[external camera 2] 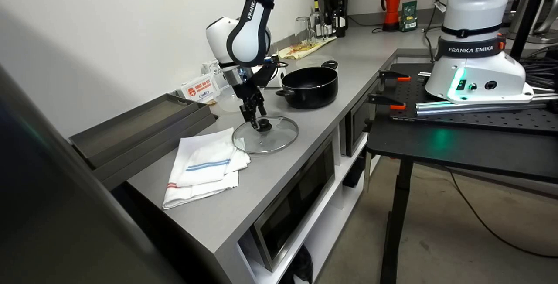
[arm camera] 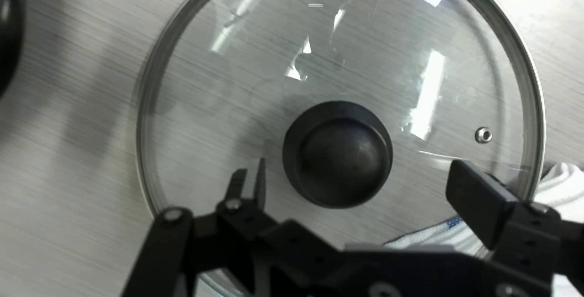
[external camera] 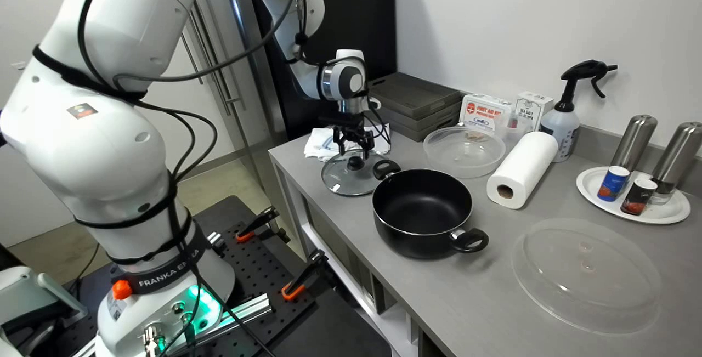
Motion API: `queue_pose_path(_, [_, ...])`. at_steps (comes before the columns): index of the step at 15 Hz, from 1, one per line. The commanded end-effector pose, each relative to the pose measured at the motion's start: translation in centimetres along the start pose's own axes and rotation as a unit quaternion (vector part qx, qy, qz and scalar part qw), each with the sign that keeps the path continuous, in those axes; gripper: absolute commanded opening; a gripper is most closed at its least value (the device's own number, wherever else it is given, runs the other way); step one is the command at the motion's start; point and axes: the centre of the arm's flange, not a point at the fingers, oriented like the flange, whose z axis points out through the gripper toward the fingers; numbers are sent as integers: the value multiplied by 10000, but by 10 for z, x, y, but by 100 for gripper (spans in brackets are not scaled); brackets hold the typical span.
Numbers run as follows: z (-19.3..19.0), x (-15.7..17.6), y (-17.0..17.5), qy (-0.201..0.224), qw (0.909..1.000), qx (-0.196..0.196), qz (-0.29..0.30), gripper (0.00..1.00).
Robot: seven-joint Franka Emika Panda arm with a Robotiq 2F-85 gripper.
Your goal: Pick up the lid from the pot and put it on the counter
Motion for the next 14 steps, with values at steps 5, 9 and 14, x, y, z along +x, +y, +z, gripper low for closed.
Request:
queue_pose_path(5, [-19,-18,-8,97,9999,16,-64,100])
queue_pose_path(9, [-37,-35,-10,288,9995,-60,-86,100])
queue_pose_path(14, [-70,-60,-3,673,9976,-120,-87,100])
